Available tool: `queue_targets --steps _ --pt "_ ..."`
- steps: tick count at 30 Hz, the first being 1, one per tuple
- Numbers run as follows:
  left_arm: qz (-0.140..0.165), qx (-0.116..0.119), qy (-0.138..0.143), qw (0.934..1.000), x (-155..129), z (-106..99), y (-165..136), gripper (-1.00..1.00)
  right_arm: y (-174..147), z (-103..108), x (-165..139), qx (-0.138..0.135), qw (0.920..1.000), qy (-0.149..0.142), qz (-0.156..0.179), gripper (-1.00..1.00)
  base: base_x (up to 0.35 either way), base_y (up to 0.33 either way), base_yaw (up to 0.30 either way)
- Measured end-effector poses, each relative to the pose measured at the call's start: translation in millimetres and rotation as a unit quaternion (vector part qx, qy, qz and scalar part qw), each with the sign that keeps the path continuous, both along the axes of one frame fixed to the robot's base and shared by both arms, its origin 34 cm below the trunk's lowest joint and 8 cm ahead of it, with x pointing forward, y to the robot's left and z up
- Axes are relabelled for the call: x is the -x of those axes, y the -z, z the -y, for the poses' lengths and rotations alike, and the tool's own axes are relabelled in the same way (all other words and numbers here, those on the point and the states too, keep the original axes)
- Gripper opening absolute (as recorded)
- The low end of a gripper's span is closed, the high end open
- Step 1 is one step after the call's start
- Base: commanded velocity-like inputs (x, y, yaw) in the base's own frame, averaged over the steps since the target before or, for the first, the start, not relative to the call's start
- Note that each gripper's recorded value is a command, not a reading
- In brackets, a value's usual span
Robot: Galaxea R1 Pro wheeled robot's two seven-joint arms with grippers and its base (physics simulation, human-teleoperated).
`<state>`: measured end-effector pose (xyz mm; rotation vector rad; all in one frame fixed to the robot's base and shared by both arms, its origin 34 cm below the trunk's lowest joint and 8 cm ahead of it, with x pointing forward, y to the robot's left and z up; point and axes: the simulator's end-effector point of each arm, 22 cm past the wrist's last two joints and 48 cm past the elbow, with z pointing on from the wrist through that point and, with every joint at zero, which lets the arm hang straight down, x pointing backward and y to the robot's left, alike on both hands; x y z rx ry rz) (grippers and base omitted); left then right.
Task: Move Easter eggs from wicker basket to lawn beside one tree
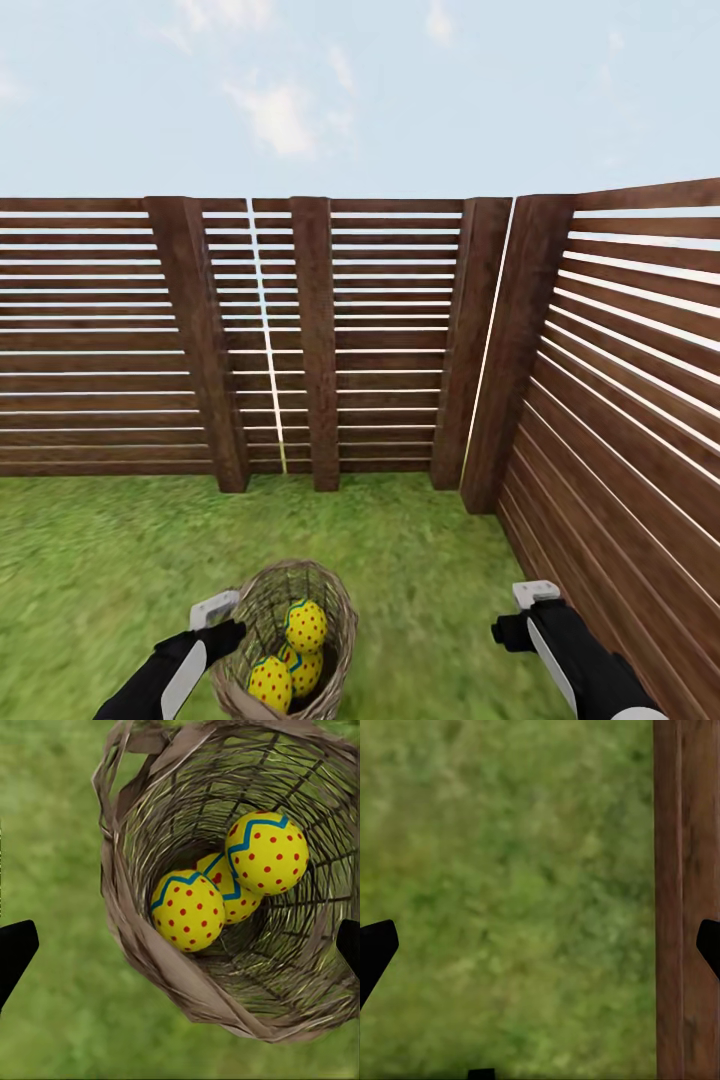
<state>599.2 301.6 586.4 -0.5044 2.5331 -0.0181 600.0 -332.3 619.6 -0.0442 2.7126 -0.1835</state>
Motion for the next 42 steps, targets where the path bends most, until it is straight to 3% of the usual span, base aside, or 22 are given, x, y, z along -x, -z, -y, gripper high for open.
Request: queue_targets --steps 9,42 --pt "0.003 -0.001 -0.001 1.0000 -0.2 -0.4 0.4 1.00 0.6 0.2 0.5 0.000 1.0000 0.000 -0.001 1.00 0.003 0.000 0.000" --pt "0.001 0.001 -0.006 1.0000 5.5 -0.6 60.3 1.00 59.1 0.1 4.6 0.000 1.0000 0.000 0.000 1.00 0.000 0.000 0.000"
